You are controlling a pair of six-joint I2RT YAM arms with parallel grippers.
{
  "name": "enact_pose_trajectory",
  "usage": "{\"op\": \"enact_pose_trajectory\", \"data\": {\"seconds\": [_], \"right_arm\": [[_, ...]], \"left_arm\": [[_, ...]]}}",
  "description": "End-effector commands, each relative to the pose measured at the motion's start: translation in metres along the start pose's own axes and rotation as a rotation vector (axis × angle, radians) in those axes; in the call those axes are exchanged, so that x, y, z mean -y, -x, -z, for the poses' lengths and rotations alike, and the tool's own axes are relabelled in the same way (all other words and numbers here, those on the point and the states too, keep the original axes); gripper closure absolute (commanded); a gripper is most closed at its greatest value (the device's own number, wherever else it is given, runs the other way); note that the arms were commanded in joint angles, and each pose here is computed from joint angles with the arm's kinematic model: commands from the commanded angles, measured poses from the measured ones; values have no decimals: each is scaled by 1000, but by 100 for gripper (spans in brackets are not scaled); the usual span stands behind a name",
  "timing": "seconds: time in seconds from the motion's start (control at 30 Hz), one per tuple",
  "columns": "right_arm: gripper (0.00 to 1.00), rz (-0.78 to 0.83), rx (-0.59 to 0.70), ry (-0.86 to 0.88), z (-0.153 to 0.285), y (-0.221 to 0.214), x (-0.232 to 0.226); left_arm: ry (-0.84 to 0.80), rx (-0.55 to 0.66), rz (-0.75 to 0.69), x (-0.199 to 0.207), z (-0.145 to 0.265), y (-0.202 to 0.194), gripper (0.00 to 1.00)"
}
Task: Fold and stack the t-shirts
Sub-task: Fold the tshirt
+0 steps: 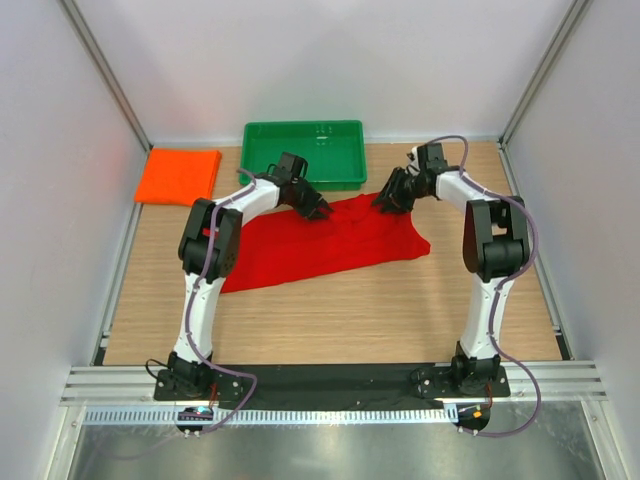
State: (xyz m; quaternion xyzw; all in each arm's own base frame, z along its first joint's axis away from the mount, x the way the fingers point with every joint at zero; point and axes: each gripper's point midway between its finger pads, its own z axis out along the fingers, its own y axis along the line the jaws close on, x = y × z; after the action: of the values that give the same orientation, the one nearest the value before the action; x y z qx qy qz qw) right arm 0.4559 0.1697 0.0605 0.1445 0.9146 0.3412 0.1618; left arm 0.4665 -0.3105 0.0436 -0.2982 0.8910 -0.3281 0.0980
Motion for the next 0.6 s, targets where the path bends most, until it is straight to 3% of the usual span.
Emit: {"op": "enact_pose_trajectory", "data": {"seconds": [0.0,0.27,0.57], "right_arm": [[58,132,83,31,20,37,-30],[51,209,87,118,6,66,-51],[55,225,39,151,-20,63,-47]], "left_arm": [[-56,11,-47,21,16,3,68],[-53,56,-103,19,27,11,57],[-92,22,-206,29,18,17,55]]}}
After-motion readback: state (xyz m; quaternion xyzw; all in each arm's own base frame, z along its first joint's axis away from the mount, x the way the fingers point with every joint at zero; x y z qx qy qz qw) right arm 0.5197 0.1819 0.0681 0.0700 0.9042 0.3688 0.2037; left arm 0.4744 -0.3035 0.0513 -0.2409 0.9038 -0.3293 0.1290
